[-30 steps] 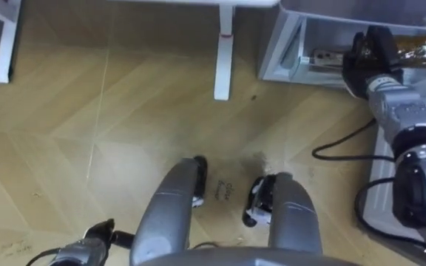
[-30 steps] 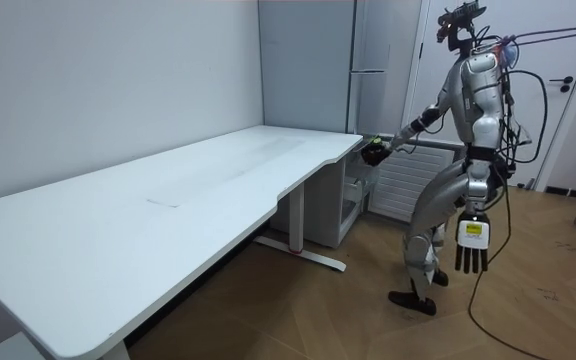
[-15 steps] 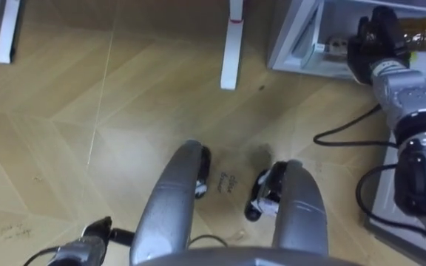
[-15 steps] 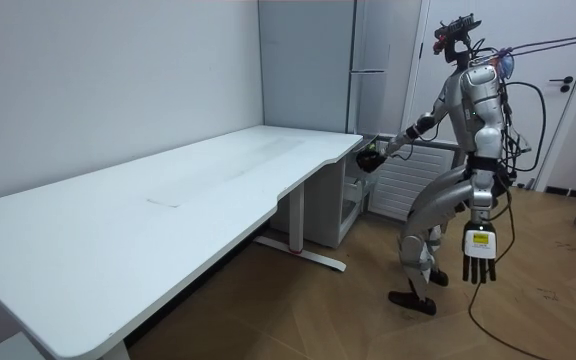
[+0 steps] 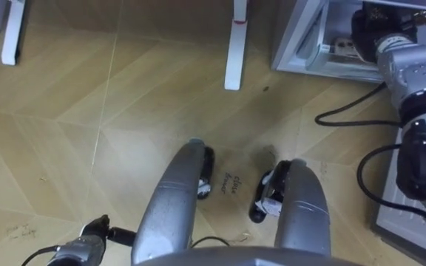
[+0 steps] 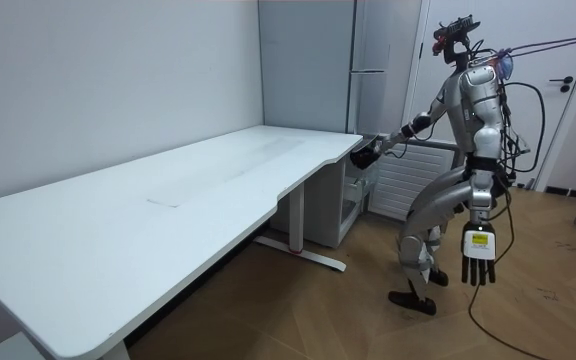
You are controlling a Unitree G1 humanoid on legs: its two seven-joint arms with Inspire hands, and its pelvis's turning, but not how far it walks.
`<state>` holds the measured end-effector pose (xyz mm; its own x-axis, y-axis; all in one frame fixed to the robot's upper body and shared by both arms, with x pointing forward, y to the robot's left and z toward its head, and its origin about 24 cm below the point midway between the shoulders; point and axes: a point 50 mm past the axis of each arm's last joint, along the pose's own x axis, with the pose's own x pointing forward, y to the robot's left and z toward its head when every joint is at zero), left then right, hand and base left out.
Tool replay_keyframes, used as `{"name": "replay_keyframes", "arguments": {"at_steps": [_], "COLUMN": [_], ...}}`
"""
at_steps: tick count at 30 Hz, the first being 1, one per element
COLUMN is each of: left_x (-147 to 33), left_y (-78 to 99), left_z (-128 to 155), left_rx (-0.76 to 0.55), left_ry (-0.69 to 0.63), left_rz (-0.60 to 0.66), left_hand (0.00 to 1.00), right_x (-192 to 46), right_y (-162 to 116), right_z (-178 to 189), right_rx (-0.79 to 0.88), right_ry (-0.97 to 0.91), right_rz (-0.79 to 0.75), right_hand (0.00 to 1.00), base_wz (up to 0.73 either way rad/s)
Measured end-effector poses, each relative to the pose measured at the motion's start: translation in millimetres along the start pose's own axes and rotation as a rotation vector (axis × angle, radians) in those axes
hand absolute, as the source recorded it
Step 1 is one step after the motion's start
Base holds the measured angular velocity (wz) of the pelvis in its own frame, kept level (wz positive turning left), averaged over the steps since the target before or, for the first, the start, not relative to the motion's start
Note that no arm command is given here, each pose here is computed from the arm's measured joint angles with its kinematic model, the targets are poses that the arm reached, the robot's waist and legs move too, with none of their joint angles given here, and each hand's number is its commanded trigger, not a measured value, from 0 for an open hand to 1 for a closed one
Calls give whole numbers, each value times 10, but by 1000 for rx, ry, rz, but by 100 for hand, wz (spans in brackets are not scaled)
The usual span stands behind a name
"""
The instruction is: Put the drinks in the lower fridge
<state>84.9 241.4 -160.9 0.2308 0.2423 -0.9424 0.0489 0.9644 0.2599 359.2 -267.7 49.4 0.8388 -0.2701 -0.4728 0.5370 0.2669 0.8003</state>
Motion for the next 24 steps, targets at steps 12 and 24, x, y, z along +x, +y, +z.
{"name": "replay_keyframes", "arguments": {"at_steps": [12, 24], "left_x": [-3, -7], "left_y": [-51, -89], "left_z": [-47, -91], "left_rx": [62, 44], "left_ry": [14, 29], "left_rz": [-17, -52], "left_hand": [0, 0], "right_x": [-4, -13], "right_y": [-183, -323], "right_z": [-49, -114], "right_rx": [-38, -94], "right_ry": [16, 52], "right_rz": [-43, -29], "right_hand": [0, 0], "base_wz": [0, -9]}}
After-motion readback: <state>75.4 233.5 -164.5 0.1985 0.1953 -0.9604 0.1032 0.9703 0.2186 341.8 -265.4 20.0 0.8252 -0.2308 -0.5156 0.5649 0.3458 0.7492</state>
